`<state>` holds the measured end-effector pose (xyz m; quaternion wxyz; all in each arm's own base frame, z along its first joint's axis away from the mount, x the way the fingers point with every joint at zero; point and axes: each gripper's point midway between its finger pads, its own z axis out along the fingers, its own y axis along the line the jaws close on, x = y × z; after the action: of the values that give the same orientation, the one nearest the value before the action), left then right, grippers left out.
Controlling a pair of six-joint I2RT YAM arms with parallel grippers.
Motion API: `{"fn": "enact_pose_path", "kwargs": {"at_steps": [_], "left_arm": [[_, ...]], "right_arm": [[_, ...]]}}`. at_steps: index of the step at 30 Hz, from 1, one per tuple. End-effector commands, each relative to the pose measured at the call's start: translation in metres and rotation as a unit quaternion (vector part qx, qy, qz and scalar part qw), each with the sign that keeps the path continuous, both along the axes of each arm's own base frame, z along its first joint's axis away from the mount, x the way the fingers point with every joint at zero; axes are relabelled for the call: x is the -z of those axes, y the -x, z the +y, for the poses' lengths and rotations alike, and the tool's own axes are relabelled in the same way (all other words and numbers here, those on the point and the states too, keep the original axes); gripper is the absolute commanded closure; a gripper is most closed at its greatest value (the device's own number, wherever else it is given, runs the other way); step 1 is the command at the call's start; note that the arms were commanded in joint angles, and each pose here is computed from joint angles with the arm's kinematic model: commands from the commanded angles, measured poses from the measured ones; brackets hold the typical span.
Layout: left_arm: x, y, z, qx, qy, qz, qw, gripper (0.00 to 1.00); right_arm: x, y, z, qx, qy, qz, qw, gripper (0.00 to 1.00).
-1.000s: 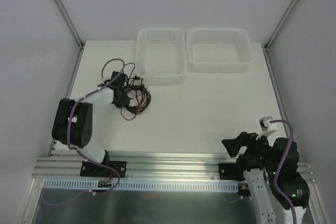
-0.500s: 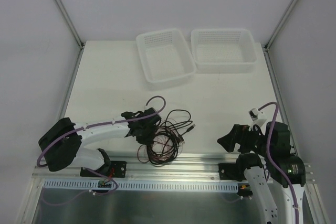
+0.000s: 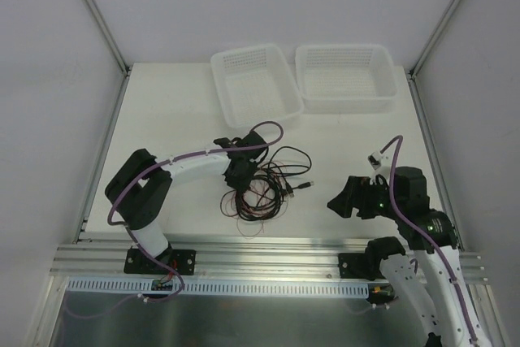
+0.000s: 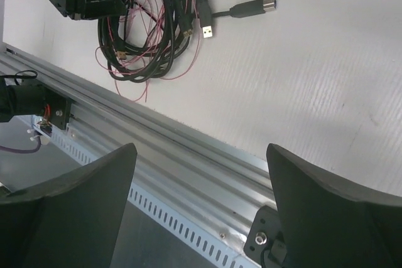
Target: Untangle the cables
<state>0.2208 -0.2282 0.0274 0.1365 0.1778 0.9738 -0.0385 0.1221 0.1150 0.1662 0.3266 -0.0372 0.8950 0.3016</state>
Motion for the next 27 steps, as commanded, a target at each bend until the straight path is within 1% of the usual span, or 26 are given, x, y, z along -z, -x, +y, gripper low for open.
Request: {"fn": "enact_pose_path", "kwargs": {"at_steps": [1, 2, 4, 5, 6, 7, 8, 10, 11, 12, 14, 15, 17, 19, 21, 22, 25, 26, 27], "left_arm": [[-0.012, 0.001, 0.000, 0.066, -0.012, -0.010, 0.998, 0.84], [-0.015, 0.001, 0.000, 0.070, -0.010, -0.015, 0.997, 0.81], [-0.025, 0.003, 0.003, 0.072, -0.003, -0.029, 0.997, 0.63], [-0.029, 0.004, 0.005, 0.069, 0.001, -0.034, 0.997, 0.51], [-0.033, 0.005, 0.006, 0.052, 0.009, -0.039, 0.998, 0.27], [-0.043, 0.008, 0.007, 0.042, 0.025, -0.051, 0.998, 0.17], [-0.047, 0.010, 0.008, 0.028, 0.034, -0.054, 0.998, 0.12], [-0.058, 0.016, 0.010, -0.019, 0.062, -0.061, 0.996, 0.04], [-0.060, 0.018, 0.010, -0.036, 0.072, -0.060, 0.995, 0.04], [-0.061, 0.021, 0.009, -0.068, 0.086, -0.054, 0.993, 0.04], [-0.061, 0.028, 0.009, -0.097, 0.104, -0.047, 0.989, 0.05], [-0.060, 0.031, 0.007, -0.118, 0.114, -0.043, 0.985, 0.06], [-0.052, 0.035, 0.005, -0.137, 0.123, -0.042, 0.982, 0.09], [-0.038, 0.040, 0.008, -0.168, 0.122, -0.033, 0.978, 0.11], [-0.031, 0.036, 0.004, -0.196, 0.136, -0.040, 0.970, 0.14], [-0.019, 0.039, 0.008, -0.206, 0.127, -0.036, 0.969, 0.15], [-0.005, 0.032, 0.006, -0.233, 0.127, -0.042, 0.963, 0.20], [-0.002, 0.029, 0.007, -0.239, 0.121, -0.047, 0.962, 0.22], [0.005, 0.029, 0.007, -0.242, 0.111, -0.042, 0.963, 0.29]], "right_arm": [[0.000, -0.031, 0.012, -0.007, 0.004, -0.036, 0.999, 0.11], [0.003, -0.033, 0.017, -0.021, 0.019, -0.043, 0.999, 0.12], [0.007, -0.047, 0.025, -0.037, 0.047, -0.055, 0.997, 0.12], [0.012, -0.053, 0.028, -0.041, 0.080, -0.063, 0.994, 0.12], [0.012, -0.059, 0.030, -0.049, 0.101, -0.075, 0.991, 0.11], [0.006, -0.069, 0.034, -0.054, 0.113, -0.097, 0.987, 0.11], [0.016, -0.076, 0.040, -0.064, 0.142, -0.092, 0.984, 0.11], [0.011, -0.093, 0.052, -0.073, 0.149, -0.121, 0.979, 0.12], [0.018, -0.100, 0.057, -0.081, 0.158, -0.117, 0.977, 0.12], [0.014, -0.109, 0.064, -0.084, 0.155, -0.131, 0.976, 0.12], [0.007, -0.121, 0.074, -0.098, 0.160, -0.154, 0.970, 0.13], [0.012, -0.130, 0.081, -0.104, 0.167, -0.154, 0.968, 0.13], [0.010, -0.141, 0.091, -0.121, 0.176, -0.166, 0.963, 0.13], [0.022, -0.151, 0.101, -0.134, 0.188, -0.162, 0.959, 0.14], [0.023, -0.157, 0.114, -0.153, 0.186, -0.173, 0.955, 0.18], [0.034, -0.157, 0.119, -0.165, 0.190, -0.161, 0.954, 0.20], [0.045, -0.156, 0.130, -0.188, 0.190, -0.151, 0.952, 0.36], [0.046, -0.155, 0.132, -0.191, 0.189, -0.148, 0.952, 0.49], [0.047, -0.154, 0.132, -0.193, 0.189, -0.145, 0.952, 0.57]]}}
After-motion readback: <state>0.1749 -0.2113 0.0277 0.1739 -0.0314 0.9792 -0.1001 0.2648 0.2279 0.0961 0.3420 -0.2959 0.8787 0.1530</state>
